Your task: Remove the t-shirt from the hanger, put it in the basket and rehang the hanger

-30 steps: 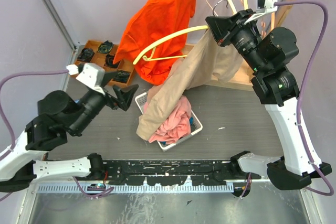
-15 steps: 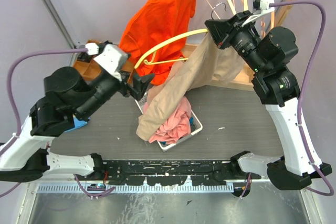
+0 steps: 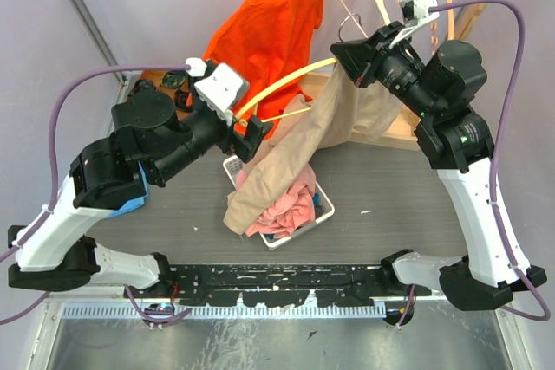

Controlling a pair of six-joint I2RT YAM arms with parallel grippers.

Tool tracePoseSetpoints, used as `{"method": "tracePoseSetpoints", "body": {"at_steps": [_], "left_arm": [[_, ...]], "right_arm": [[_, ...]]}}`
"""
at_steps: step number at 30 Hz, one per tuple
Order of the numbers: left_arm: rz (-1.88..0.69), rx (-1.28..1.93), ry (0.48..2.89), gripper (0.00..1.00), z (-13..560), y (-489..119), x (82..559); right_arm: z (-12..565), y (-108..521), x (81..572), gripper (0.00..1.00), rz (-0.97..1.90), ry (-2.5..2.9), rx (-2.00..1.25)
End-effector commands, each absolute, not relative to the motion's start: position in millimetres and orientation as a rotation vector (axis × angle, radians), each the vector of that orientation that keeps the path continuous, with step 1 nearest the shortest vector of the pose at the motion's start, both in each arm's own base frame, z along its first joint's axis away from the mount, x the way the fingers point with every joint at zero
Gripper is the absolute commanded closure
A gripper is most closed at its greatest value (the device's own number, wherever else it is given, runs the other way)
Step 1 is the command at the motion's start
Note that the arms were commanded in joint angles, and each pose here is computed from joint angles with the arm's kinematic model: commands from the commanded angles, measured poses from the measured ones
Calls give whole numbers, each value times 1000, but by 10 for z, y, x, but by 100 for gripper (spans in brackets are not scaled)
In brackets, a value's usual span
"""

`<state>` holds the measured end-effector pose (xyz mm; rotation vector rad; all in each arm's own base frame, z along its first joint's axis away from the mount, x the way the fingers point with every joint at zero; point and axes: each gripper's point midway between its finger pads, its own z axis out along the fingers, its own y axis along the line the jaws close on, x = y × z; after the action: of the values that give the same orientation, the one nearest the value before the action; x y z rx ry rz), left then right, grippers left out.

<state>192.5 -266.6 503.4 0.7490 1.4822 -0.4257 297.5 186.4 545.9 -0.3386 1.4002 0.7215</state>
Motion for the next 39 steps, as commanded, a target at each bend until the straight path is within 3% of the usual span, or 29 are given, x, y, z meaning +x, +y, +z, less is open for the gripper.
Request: {"method": "tracePoseSetpoints", "body": {"at_steps": [1, 14, 26, 39], "left_arm": [[-475, 793, 1510, 1, 4992, -2797, 1907], [-535, 819, 1603, 3, 4730, -2954, 1897], [-489, 793, 1653, 20, 4615, -2924, 1958], [-480, 812, 1710, 30, 4426, -3026, 1981]], "right_arm": [[5849, 1820, 2758, 99, 718, 1263, -389], [5722, 1852, 2715, 100, 729, 1307, -424], [5476, 1891, 2788, 99, 712, 1378, -450], [5355, 1924, 2832, 99, 698, 1411, -470]]}}
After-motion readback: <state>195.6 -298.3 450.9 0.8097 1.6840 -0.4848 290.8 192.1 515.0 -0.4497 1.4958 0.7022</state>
